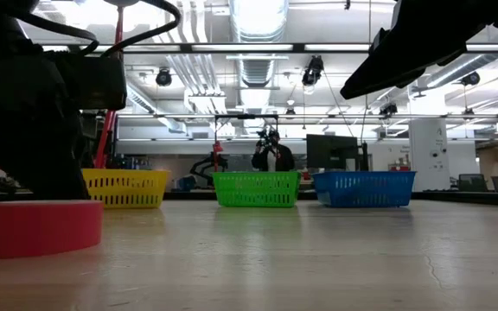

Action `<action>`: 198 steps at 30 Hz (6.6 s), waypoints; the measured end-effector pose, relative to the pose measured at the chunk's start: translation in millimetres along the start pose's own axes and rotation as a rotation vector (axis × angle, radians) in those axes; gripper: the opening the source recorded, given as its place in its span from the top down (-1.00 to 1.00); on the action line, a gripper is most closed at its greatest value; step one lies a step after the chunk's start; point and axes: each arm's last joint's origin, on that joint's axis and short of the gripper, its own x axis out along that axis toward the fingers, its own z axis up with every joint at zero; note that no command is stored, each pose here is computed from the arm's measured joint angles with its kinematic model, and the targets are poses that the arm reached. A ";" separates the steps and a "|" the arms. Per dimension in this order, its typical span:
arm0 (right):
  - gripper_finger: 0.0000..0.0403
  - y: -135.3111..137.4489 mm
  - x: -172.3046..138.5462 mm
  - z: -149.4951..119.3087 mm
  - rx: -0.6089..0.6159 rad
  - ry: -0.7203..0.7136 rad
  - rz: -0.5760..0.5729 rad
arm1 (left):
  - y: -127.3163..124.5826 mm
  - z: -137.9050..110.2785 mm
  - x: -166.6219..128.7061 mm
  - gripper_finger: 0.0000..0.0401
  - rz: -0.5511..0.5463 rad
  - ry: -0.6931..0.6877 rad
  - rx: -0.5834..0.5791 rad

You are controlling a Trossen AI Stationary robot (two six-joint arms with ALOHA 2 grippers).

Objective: Pick and place Stapler, Stapler remover, tape
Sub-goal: Put the small yellow stapler in the green basket, then put the red tape in the blue basket

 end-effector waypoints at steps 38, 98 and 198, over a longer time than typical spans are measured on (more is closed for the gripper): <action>0.53 -1.0 1.4 -4.9 0.007 -0.006 0.003 | -4.6 2.4 -12.9 -0.09 -0.055 0.125 -0.241; 0.66 -0.7 1.7 -4.5 0.005 -0.018 0.008 | 35.2 48.2 -4.9 0.58 0.298 -0.200 0.068; 0.63 -1.0 2.5 -5.0 0.000 -0.032 0.014 | -28.8 13.2 1.1 0.79 -0.096 0.086 -0.003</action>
